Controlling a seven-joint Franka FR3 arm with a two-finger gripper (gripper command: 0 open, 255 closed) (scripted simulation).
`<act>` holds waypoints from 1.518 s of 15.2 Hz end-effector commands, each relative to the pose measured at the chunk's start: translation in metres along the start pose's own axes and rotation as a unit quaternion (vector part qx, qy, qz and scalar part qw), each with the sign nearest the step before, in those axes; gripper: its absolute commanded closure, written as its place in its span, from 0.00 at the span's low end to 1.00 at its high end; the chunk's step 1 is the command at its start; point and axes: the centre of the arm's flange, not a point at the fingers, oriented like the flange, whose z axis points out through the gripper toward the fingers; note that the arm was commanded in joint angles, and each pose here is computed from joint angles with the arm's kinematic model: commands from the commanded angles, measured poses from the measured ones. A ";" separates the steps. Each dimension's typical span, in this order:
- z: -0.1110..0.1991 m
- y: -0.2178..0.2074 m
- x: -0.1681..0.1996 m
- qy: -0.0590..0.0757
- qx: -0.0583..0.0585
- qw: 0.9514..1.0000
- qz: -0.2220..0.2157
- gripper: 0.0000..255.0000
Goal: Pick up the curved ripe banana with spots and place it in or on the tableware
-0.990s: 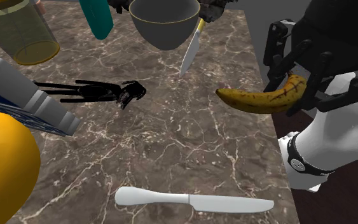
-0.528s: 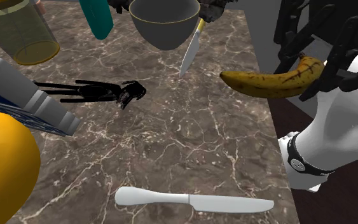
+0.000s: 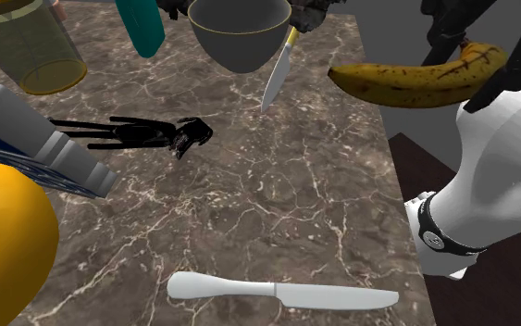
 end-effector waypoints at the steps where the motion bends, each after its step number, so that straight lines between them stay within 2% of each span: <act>1: -0.011 -0.001 -0.001 0.000 0.000 1.000 0.000 1.00; 4: -0.022 -0.001 -0.001 0.000 0.000 1.000 0.000 1.00; 23: -0.019 0.249 0.025 0.000 0.000 1.000 0.000 1.00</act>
